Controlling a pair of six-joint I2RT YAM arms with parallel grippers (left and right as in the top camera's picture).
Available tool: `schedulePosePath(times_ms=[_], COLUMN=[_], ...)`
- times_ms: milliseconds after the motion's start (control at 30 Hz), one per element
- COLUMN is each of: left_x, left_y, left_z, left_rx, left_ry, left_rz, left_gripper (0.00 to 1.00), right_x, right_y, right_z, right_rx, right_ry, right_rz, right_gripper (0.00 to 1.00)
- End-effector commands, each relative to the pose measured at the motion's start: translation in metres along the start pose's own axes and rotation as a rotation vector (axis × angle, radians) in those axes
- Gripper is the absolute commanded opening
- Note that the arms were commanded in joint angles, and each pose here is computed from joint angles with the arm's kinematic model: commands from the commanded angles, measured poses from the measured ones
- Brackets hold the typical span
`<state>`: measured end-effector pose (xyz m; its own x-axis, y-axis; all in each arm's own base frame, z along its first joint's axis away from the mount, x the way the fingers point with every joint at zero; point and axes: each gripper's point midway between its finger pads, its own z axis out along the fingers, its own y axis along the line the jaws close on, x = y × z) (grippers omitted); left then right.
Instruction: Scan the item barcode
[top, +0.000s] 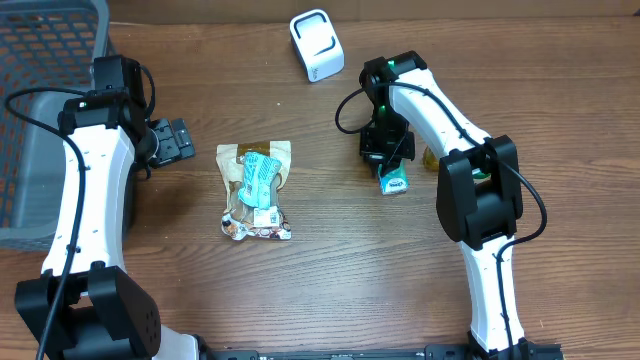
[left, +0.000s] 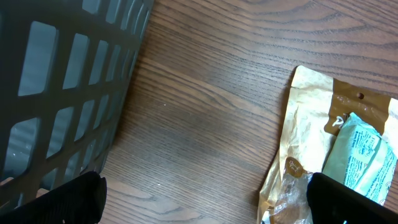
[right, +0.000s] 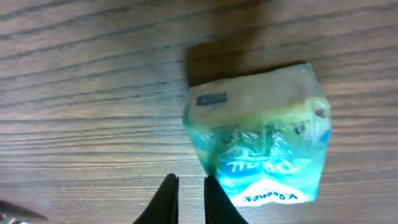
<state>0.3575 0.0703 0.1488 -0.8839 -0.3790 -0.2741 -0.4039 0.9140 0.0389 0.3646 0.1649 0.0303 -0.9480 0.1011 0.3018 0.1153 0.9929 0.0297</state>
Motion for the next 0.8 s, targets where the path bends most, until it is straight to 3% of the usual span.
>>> schedulePosePath(times_ms=[0, 767], left_x=[-0.007, -0.007], left_y=[0.002, 0.002], left_z=[-0.010, -0.010], left_rx=[-0.004, -0.004], left_ry=[-0.037, -0.037], left_rz=[0.006, 0.005], left_gripper=[1.00, 1.00], right_x=[0.001, -0.001], right_y=[0.003, 0.022], right_z=[-0.001, -0.003], right_rx=[-0.016, -0.109], right_ry=[0.001, -0.001], right_rz=[0.025, 0.004], right_gripper=[0.09, 0.04])
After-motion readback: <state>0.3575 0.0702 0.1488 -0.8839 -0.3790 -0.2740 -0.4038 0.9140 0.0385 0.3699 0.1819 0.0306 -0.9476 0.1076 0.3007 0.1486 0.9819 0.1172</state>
